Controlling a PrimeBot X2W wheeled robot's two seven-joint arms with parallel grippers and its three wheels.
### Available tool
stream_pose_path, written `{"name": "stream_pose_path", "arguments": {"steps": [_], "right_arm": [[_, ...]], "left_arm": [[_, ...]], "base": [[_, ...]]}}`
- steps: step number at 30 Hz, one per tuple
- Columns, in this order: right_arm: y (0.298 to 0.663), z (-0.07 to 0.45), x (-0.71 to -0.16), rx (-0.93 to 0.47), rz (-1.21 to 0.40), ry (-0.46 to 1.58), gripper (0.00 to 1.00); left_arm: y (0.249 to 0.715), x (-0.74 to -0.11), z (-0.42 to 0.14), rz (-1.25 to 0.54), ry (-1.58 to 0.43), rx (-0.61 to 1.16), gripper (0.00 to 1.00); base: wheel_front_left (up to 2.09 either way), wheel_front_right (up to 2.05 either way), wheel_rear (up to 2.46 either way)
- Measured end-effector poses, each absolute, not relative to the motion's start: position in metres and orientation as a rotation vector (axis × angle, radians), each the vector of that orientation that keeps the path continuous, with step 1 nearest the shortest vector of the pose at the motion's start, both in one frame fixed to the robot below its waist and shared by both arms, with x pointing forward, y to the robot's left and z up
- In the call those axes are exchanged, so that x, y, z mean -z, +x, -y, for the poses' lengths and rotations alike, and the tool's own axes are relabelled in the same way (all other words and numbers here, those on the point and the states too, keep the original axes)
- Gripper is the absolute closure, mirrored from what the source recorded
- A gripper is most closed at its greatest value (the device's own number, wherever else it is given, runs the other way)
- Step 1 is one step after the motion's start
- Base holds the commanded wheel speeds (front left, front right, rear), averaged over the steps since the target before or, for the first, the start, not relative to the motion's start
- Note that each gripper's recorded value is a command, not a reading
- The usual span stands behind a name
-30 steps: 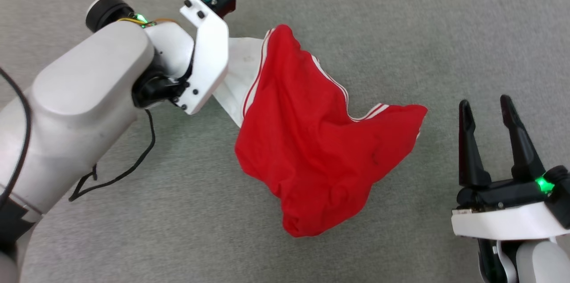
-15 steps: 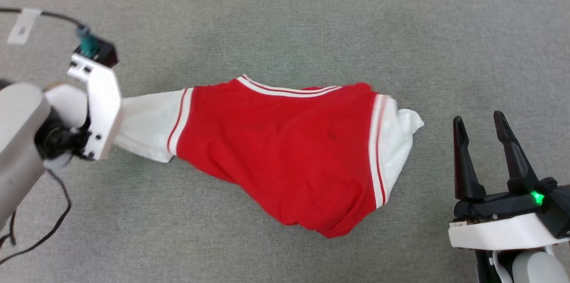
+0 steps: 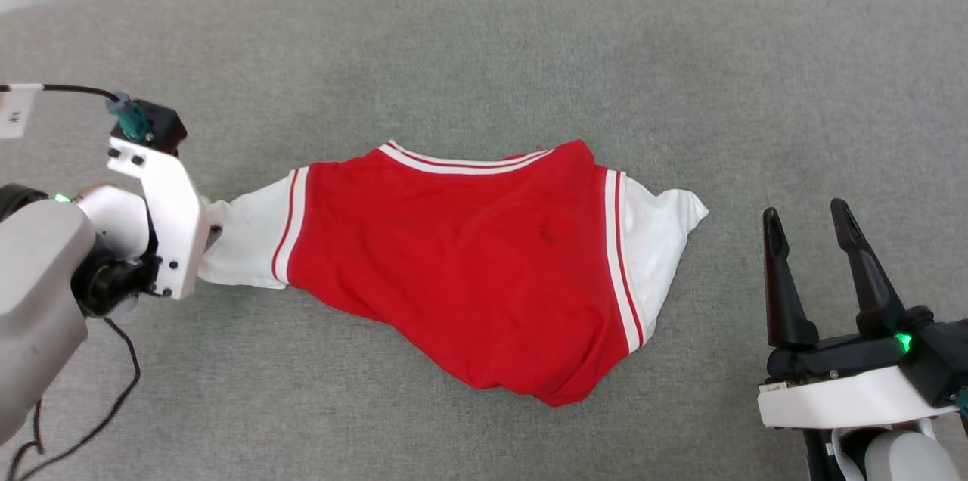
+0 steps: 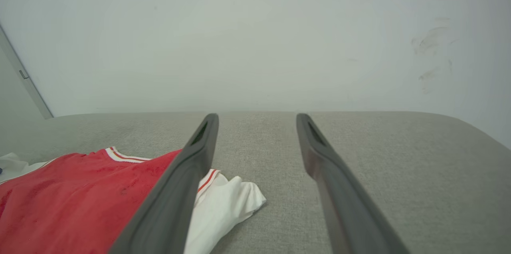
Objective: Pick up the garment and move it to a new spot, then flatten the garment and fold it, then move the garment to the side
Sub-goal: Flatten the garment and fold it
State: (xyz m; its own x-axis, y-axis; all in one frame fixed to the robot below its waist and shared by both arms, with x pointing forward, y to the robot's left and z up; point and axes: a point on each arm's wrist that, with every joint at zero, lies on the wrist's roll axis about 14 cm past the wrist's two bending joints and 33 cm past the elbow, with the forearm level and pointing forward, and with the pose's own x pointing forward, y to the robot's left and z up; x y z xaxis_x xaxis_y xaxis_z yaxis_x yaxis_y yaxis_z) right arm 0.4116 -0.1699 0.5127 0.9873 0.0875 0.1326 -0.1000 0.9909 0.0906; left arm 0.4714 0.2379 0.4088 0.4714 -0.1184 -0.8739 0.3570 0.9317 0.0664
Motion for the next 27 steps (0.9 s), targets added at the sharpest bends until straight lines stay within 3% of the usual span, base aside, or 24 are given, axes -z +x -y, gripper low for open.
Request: {"name": "stream_pose_path", "arguments": {"steps": [6, 12, 18, 27], "right_arm": [[0.412, 0.175, -0.540, -0.084, 0.207, 0.094, 0.00], [0.427, 0.168, -0.587, -0.107, 0.348, 0.020, 0.00], [0.445, 0.156, -0.612, -0.160, 0.411, -0.061, 0.00], [0.486, 0.144, -0.597, -0.337, 0.219, -0.277, 0.00]], "left_arm": [[0.509, -0.479, -0.230, -0.618, 0.218, 0.278, 0.00], [0.507, -0.523, -0.228, -0.291, 0.188, 0.229, 0.00], [0.486, -0.534, -0.231, -0.111, 0.112, 0.131, 0.00], [0.456, -0.564, -0.245, 0.074, 0.097, -0.070, 0.00]], "base": [[0.00, 0.00, 0.00], [0.00, 0.00, 0.00], [0.00, 0.00, 0.00], [0.00, 0.00, 0.00]]}}
